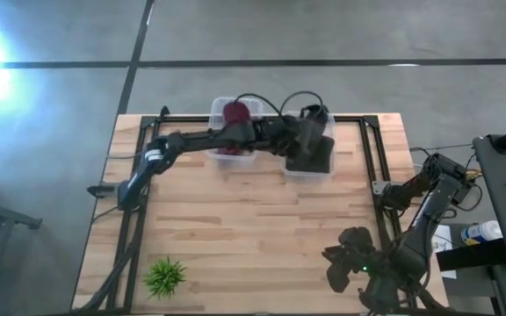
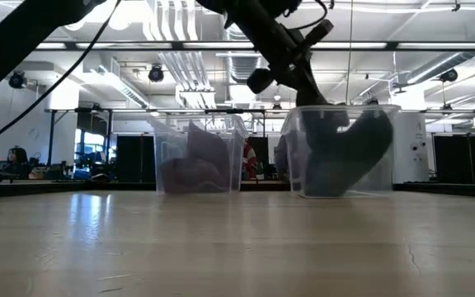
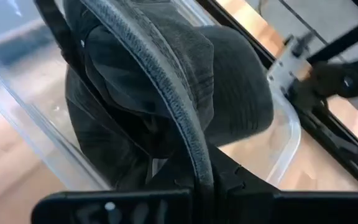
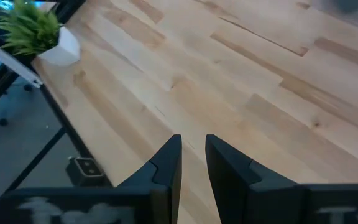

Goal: Pick & Place hat
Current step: Put the black cap into the right transparent bin, then return to Home Position

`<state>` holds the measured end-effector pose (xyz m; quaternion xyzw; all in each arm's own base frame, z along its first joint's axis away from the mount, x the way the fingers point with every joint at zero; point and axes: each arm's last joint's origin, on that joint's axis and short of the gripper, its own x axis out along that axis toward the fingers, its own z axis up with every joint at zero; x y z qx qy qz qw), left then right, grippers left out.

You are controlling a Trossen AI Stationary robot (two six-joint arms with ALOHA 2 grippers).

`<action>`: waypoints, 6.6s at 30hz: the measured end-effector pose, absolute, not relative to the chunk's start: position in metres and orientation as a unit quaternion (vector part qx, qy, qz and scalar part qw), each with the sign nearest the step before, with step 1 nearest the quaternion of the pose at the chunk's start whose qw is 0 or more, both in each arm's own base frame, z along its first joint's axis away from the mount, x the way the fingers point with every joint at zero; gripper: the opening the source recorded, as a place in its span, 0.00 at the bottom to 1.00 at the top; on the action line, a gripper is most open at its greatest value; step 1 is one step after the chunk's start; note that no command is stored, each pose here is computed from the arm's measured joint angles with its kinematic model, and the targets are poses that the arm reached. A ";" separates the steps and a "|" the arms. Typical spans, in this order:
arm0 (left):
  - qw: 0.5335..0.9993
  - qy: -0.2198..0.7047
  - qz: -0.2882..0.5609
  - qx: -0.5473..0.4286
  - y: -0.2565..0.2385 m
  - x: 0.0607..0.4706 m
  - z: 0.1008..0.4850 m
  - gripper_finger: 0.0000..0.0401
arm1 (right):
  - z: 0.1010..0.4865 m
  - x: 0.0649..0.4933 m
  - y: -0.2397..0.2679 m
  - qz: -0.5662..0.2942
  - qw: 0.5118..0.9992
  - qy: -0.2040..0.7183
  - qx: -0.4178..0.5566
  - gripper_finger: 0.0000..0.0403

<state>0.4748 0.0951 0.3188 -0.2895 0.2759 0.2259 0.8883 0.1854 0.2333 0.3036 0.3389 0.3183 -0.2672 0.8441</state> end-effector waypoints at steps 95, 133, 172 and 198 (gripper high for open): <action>0.983 -0.065 -0.037 -0.170 -0.009 0.118 0.182 0.40 | 0.305 0.130 -0.015 -0.284 0.947 0.149 -0.007 0.12; 0.995 -0.029 0.024 -0.092 0.005 0.097 0.170 0.40 | 0.289 0.156 -0.015 -0.285 0.935 0.211 -0.022 0.12; 0.995 -0.006 0.026 -0.097 0.005 0.099 0.167 0.40 | 0.302 0.162 -0.014 -0.302 0.933 0.078 0.179 0.12; 0.995 -0.005 0.026 -0.097 0.005 0.099 0.167 0.40 | 0.212 0.101 -0.002 -0.080 0.968 -0.140 0.192 0.12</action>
